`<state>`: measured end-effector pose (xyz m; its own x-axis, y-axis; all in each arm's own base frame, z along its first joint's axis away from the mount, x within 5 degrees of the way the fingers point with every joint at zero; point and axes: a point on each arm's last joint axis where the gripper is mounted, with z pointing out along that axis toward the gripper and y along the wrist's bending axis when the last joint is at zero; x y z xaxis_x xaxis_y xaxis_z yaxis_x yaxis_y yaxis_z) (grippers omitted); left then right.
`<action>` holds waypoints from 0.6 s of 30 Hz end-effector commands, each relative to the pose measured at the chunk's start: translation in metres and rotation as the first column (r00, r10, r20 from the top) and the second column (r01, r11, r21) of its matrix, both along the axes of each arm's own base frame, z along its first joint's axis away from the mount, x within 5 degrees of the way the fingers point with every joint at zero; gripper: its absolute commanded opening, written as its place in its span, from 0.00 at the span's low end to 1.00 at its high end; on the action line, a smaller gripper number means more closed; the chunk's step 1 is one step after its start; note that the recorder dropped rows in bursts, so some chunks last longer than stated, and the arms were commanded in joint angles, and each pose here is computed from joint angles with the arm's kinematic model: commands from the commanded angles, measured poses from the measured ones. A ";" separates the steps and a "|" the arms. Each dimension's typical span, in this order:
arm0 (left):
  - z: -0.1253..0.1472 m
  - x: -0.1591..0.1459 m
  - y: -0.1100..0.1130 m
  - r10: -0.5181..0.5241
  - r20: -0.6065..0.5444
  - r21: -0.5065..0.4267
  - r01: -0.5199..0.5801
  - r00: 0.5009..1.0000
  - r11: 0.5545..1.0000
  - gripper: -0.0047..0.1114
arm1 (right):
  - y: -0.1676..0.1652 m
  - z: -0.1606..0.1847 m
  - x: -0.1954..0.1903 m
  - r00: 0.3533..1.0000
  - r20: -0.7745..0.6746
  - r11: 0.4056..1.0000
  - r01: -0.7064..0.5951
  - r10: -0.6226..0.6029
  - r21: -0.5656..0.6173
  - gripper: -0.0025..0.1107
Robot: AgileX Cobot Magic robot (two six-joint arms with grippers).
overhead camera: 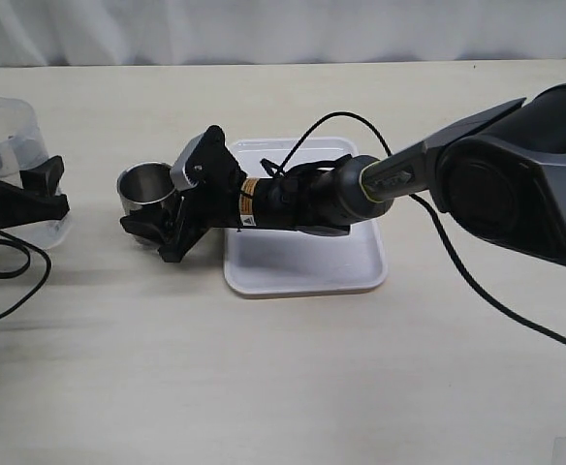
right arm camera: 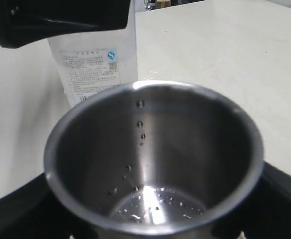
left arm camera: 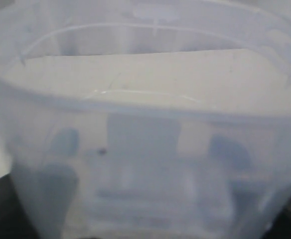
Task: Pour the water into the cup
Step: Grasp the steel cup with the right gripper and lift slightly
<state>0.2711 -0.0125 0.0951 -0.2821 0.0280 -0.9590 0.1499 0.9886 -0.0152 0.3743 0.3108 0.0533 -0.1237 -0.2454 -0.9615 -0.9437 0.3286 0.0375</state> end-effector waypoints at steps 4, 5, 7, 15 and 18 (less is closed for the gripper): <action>0.001 0.001 -0.005 -0.040 0.014 -0.002 0.040 0.999 0.999 0.04 | 0.000 0.001 0.002 1.000 0.001 1.000 0.013 -0.013 -0.011 0.23; 0.001 0.001 -0.005 -0.047 0.014 -0.002 0.047 0.999 0.999 0.04 | -0.003 -0.001 0.005 1.000 -0.001 0.999 0.029 -0.029 -0.027 0.23; 0.001 0.001 -0.005 -0.049 0.014 -0.002 0.049 0.999 0.999 0.04 | -0.008 -0.003 0.008 0.999 0.003 0.997 0.049 -0.049 -0.058 0.23; 0.001 0.001 -0.005 -0.049 0.014 -0.002 0.049 0.999 0.999 0.04 | -0.021 -0.005 0.019 0.996 0.037 0.992 0.084 -0.081 -0.094 0.06; 0.001 0.001 -0.005 -0.049 0.014 -0.002 0.049 0.999 0.999 0.04 | -0.023 -0.008 0.020 0.995 0.034 0.987 0.098 -0.094 -0.126 0.06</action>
